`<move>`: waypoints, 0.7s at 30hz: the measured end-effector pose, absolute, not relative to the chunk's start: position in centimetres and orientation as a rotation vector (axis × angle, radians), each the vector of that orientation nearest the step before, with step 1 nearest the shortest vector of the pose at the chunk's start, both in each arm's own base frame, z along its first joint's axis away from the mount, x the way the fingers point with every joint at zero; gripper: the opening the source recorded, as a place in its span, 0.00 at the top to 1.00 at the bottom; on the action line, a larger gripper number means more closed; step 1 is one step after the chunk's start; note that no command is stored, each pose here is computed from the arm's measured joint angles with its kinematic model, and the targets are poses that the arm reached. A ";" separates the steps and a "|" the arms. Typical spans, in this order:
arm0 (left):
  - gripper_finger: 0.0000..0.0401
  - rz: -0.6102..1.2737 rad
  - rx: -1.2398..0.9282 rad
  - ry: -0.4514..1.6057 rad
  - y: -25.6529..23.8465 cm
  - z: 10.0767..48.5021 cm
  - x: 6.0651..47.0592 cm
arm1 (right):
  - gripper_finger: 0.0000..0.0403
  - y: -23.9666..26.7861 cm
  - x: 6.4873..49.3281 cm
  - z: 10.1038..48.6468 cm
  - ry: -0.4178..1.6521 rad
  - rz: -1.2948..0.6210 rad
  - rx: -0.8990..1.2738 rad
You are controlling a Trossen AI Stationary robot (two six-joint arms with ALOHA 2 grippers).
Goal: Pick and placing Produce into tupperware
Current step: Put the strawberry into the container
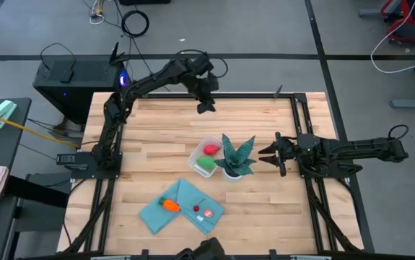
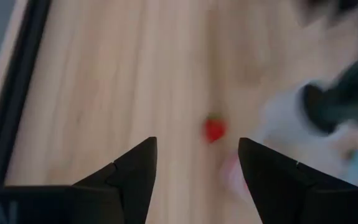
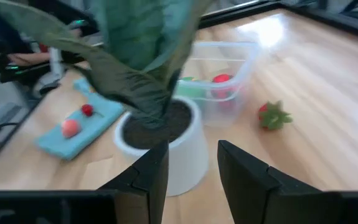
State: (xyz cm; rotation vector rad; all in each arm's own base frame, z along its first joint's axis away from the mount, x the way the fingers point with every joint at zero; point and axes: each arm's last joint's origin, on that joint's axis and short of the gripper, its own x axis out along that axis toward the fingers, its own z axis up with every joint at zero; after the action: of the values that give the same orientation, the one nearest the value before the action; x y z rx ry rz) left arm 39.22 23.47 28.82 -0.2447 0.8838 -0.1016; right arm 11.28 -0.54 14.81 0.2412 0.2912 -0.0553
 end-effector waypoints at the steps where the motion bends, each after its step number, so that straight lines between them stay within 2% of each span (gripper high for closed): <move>1: 0.43 -0.124 -0.241 0.848 23.5 29.0 39.4 | 0.64 -0.6 11.3 14.8 0.288 -0.083 0.236; 6: 0.48 -0.116 -0.127 0.763 23.7 30.8 39.2 | 0.64 -1.5 11.2 15.1 0.265 -0.259 0.216; 15: 0.52 -0.025 0.027 0.540 23.8 39.1 34.4 | 0.64 -4.0 11.0 18.4 0.175 -0.425 0.185; 18: 0.52 -0.088 0.037 0.459 23.3 40.7 33.6 | 0.64 -4.6 11.1 18.8 0.184 -0.419 0.202; 21: 0.53 -0.226 0.007 0.382 23.1 41.2 33.4 | 0.64 -5.1 11.5 18.9 0.174 -0.414 0.210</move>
State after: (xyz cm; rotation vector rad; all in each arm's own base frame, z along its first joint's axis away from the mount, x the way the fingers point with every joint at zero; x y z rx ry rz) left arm 33.39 23.07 41.19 0.0070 0.3818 -0.2259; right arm 11.47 -5.12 18.86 0.2098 0.1744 -0.4136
